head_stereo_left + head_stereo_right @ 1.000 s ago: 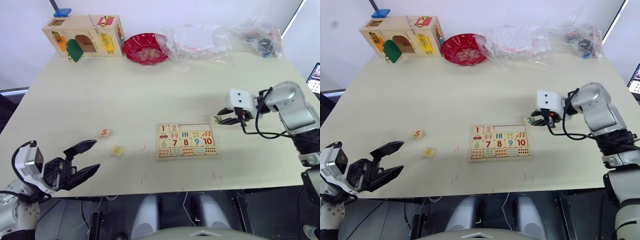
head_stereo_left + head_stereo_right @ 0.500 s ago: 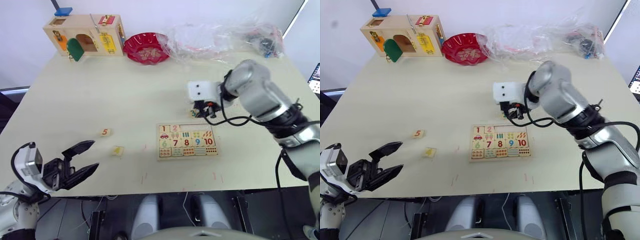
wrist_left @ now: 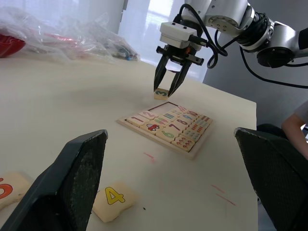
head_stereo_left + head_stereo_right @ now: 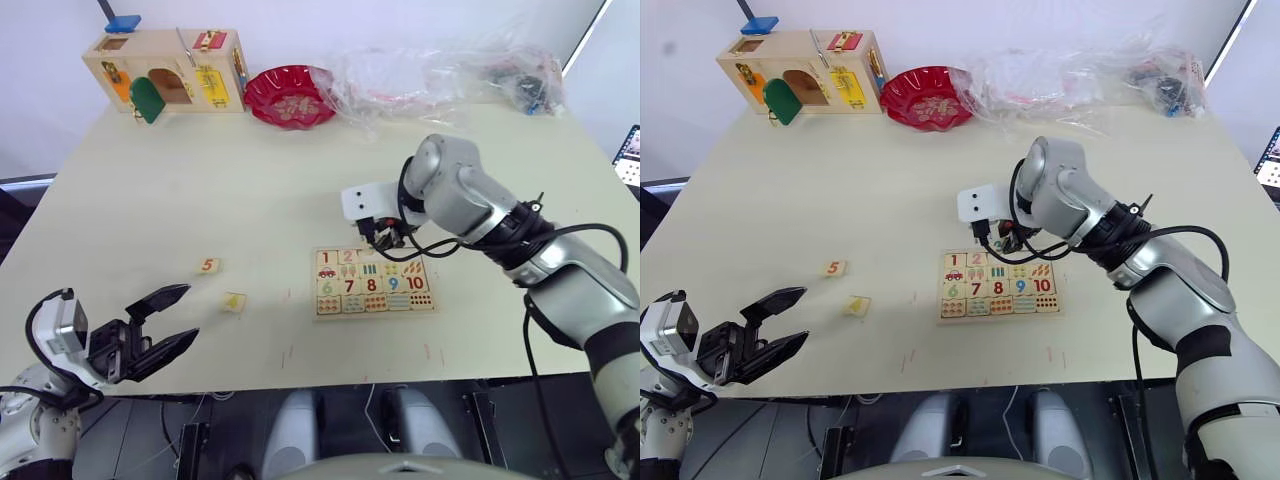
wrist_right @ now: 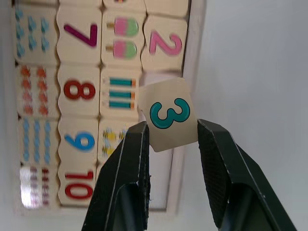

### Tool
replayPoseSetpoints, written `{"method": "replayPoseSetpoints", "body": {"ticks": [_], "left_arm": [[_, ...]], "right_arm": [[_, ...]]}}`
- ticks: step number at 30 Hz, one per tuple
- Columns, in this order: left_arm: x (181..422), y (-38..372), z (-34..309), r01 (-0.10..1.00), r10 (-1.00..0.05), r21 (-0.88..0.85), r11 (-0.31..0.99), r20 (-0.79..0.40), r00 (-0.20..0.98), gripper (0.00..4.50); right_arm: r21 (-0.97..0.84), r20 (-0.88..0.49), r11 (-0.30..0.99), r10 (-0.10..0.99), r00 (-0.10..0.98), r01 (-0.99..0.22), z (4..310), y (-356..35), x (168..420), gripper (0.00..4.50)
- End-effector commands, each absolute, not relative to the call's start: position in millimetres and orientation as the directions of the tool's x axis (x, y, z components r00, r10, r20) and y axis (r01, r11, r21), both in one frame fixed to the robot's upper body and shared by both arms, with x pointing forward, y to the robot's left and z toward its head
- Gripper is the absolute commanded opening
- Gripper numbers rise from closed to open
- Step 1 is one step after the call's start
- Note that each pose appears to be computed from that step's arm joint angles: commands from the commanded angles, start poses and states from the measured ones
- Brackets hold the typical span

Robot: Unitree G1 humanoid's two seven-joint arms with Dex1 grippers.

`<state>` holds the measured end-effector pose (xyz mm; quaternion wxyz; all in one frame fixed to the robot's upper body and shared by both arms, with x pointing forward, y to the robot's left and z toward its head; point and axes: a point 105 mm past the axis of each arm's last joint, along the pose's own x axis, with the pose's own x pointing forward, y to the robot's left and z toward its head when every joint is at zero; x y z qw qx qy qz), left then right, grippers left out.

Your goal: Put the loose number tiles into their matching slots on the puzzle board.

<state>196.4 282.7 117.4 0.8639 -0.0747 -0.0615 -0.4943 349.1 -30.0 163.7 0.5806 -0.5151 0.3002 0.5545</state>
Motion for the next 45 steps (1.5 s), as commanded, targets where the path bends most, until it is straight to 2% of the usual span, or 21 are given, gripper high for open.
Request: {"method": "replayPoseSetpoints", "body": {"ticks": [1, 10, 18, 45], "left_arm": [[192, 284, 122, 0.874, -0.857, -0.035, 0.485, 0.181, 0.483, 4.5], [193, 285, 120, 0.871, -0.854, -0.036, 0.489, 0.182, 0.487, 4.5], [195, 285, 119, 0.872, -0.855, -0.036, 0.488, 0.179, 0.486, 4.5], [194, 284, 119, 0.874, -0.859, -0.039, 0.484, 0.172, 0.483, 4.5]], "right_arm": [[-0.296, -0.906, -0.092, 0.343, 0.249, -0.951, 169, -30, 354, 0.92], [-0.249, -0.897, -0.009, 0.378, 0.227, -0.969, 159, -24, 345, 0.92], [-0.242, -0.891, 0.08, 0.378, 0.254, -0.967, 154, -30, 346, 0.92], [-0.248, -0.886, 0.082, 0.383, 0.26, -0.965, 145, -21, 345, 0.92]]}}
